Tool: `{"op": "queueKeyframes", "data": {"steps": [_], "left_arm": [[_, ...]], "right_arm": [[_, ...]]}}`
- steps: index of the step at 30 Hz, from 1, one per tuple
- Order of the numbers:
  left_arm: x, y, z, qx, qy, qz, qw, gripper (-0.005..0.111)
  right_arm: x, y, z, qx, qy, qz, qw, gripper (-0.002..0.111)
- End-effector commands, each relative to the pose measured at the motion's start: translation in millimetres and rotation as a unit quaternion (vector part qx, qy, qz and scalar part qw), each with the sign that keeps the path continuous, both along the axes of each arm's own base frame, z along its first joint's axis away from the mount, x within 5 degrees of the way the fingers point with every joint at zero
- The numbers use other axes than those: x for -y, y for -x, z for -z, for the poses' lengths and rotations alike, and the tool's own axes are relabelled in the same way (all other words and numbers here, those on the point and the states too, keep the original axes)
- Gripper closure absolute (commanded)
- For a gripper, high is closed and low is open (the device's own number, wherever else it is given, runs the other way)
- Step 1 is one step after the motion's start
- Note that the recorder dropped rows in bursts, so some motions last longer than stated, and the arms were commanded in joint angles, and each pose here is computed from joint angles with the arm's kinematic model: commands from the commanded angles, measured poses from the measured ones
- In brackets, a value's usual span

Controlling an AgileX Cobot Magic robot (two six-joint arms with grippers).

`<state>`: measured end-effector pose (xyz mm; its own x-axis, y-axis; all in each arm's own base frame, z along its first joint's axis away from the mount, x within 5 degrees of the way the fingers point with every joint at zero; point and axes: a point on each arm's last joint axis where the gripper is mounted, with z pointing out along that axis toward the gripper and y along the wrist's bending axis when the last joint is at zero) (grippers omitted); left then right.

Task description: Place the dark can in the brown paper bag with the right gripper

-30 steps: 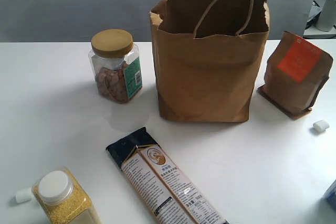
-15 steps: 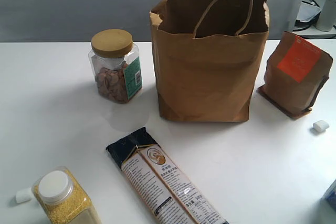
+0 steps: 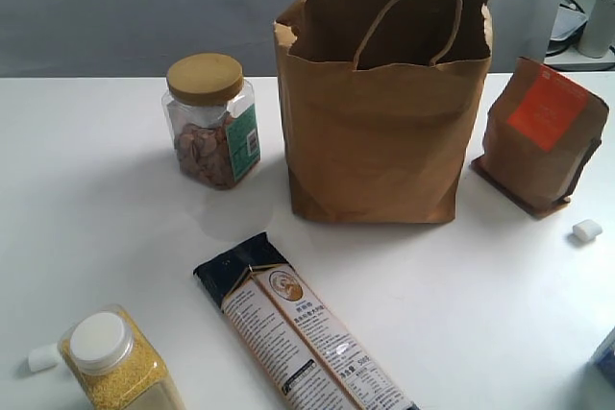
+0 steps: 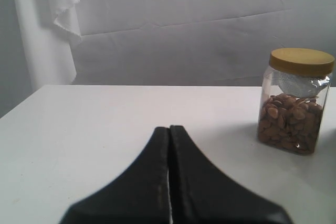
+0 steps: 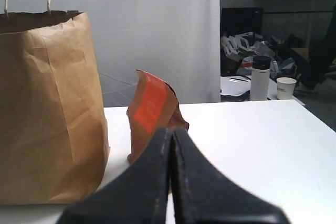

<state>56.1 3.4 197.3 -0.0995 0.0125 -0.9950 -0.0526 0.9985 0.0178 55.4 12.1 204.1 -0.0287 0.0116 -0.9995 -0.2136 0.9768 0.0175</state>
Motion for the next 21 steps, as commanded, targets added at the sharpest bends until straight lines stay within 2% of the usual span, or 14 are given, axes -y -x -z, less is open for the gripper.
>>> {"op": "queueKeyframes", "data": {"steps": [1,21], "left_arm": [[0.3,0.1,0.6,0.002,0.0,0.003,1.0,0.107],[0.3,0.1,0.6,0.002,0.0,0.003,1.0,0.107]], "right_arm": [[0.0,0.3,2.0,-0.004,0.003,0.001,1.0,0.108],[-0.1,0.4,3.2,-0.012,0.0,0.0,1.0,0.108]]}}
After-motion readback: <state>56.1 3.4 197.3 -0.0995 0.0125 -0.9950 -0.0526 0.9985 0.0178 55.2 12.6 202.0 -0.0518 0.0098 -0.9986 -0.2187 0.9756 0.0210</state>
